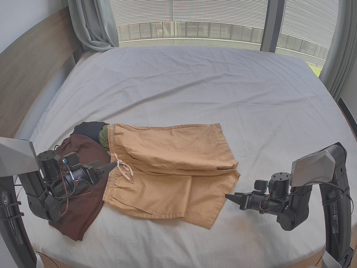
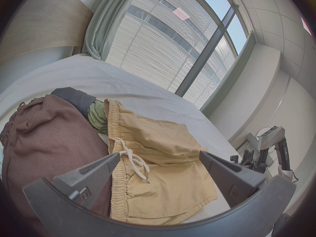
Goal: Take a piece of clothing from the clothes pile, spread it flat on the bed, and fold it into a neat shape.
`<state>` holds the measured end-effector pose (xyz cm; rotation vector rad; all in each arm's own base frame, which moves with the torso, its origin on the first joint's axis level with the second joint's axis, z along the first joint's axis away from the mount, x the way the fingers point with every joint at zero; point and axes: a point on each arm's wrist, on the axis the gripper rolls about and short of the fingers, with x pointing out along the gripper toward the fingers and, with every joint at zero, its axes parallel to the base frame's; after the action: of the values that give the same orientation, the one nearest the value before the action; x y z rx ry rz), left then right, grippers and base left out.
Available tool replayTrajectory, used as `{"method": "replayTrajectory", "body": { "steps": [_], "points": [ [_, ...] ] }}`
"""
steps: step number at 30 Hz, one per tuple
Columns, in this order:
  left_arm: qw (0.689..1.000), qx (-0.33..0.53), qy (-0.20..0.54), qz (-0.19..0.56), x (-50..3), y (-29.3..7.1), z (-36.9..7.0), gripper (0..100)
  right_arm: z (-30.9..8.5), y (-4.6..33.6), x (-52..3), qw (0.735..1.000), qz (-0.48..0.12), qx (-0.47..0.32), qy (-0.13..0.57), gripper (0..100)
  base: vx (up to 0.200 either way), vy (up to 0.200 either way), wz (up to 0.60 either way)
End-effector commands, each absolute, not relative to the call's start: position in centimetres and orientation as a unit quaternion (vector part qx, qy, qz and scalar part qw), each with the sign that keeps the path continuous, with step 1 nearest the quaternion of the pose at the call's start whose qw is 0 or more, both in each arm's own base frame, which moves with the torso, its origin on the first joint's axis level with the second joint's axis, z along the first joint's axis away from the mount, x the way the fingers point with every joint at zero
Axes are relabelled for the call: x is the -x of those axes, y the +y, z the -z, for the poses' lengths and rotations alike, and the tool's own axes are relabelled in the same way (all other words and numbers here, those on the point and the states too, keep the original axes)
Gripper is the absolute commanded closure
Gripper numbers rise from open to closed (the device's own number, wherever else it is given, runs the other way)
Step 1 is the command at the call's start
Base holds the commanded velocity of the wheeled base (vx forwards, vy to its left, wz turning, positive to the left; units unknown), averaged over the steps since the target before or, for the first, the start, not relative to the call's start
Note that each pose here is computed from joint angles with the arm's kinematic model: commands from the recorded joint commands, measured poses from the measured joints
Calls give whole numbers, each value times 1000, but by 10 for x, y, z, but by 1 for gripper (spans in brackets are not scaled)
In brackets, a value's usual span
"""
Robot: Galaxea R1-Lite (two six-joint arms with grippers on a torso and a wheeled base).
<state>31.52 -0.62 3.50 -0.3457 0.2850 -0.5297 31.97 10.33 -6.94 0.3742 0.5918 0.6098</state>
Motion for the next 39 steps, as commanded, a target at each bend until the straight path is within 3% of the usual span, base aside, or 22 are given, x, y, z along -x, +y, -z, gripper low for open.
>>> {"method": "replayTrajectory", "body": {
  "steps": [1,13,14,39],
  "points": [
    [940,170,139,260,-316,-6,-35,0,82,112,-321,888,-305,-179,295,0,0,0,0],
    [941,170,137,260,-315,-6,-36,0,91,136,-321,877,-335,-176,296,0,0,0,0],
    [941,170,137,260,-315,-6,-36,0,91,136,-321,877,-334,-176,296,100,0,0,0],
    [941,170,138,260,-315,-6,-36,0,71,134,-320,878,-344,-178,280,100,0,0,0]
  ]
}}
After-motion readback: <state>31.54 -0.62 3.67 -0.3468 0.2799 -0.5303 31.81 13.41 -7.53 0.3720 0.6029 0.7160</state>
